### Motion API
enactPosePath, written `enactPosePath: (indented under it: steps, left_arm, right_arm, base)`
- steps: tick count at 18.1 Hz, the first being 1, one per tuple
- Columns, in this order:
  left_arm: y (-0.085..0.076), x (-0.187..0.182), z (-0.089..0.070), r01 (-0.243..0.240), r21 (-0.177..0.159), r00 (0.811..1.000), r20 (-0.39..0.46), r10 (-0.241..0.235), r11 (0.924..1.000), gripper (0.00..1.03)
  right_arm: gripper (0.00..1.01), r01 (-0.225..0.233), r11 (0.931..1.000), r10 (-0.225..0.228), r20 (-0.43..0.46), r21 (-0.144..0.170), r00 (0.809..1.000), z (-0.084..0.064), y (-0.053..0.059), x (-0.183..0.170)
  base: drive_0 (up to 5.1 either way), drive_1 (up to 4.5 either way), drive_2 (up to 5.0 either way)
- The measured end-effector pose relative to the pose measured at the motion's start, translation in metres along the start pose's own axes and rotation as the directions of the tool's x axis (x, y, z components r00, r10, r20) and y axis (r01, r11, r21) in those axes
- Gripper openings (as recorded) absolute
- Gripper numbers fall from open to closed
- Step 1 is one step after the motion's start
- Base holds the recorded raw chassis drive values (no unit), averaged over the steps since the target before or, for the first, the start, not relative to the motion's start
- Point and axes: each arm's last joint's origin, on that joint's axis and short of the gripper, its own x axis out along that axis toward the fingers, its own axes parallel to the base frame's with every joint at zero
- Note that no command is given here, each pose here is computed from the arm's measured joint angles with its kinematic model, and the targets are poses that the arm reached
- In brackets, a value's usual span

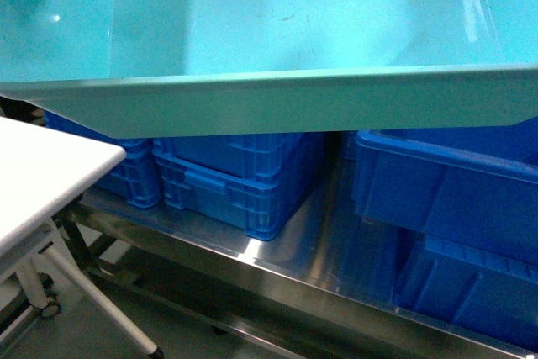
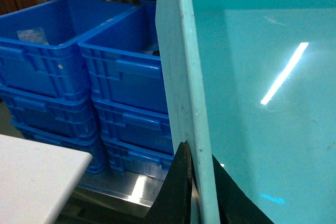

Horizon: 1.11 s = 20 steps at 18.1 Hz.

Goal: Stack blue boxes stably on right

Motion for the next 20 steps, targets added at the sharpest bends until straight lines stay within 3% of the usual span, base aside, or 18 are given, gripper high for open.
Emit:
enactPosePath:
  steps: [2,15,20]
  left_arm:
    - [0.0001,0.0,-0.0001,0.001,0.0,1.0,-0.001,-0.001,1.0,0.02]
    - [-0.0009,-0.0003,-0.0004,0.003,0.001,1.0,-0.002,-0.003,1.0,0.02]
    - [-0.0009,-0.0004,-0.0006,0.0,0.001,1.0,-0.003,0.0,1.0,0.02]
  right_arm:
    - [0.02,-0.001,1.0,0.001,0.001,-0.001,1.0,0.0001,0.0002,0.0]
    - [0.02,0.001,1.0,-0.001,-0.004,0.001,1.0,-0.0013,-0.0013,0.0]
    - [0.02,0.004,1.0,-0.004,-0.005,0.001,1.0,-0.0013,-0.0014,0.0]
  base:
    - [2.8,-5.79,-2.2]
    - [-1.6,-1.58,-1.6]
    - [-0.2,0.98,-1.3]
